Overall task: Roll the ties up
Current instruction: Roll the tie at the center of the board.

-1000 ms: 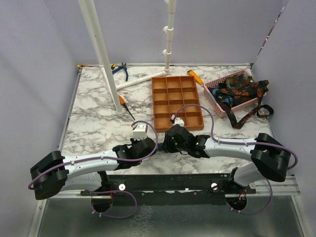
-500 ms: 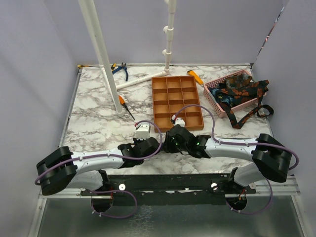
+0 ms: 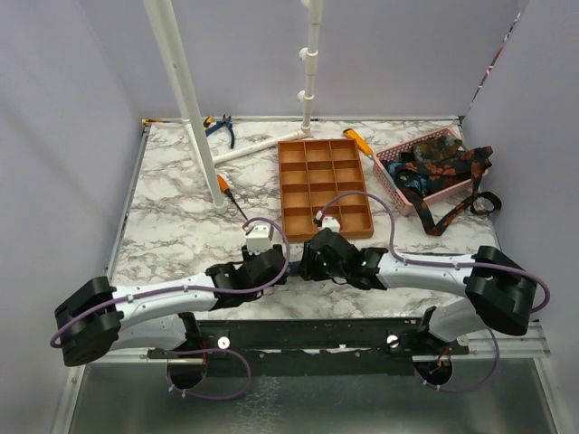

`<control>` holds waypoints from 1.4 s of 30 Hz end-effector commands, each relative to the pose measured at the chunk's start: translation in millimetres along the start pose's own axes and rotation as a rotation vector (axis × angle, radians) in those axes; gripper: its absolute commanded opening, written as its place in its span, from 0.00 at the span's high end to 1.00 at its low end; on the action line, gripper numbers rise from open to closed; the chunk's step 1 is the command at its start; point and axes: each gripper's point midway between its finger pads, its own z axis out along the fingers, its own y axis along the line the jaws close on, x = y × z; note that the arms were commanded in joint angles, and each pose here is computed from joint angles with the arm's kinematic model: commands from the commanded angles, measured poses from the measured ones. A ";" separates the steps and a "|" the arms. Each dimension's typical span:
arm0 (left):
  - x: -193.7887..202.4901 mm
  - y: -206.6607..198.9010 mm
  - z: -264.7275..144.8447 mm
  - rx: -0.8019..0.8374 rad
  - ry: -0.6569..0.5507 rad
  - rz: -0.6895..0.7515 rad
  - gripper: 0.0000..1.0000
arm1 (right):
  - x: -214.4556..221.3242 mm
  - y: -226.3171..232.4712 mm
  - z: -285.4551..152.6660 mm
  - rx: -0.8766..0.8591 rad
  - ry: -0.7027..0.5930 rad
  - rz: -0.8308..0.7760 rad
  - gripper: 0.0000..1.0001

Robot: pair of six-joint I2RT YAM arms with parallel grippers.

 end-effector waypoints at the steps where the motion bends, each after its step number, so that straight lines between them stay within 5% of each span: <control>1: -12.7 -11.0 -19.9 0.068 -0.004 -0.034 0.41 | -10.4 5.8 -6.3 -0.003 -0.026 -0.013 0.60; 20: -62.3 97.0 -60.1 -0.215 -0.334 -0.369 0.36 | -12.2 99.6 45.6 -0.246 0.152 -0.102 0.61; 29: -37.0 107.9 -52.1 -0.187 -0.295 -0.434 0.32 | 6.2 55.8 61.9 -0.061 0.187 -0.079 0.76; 42: -15.4 64.3 -37.6 0.057 -0.188 -0.371 0.14 | 15.6 20.5 66.9 0.034 0.185 -0.095 0.78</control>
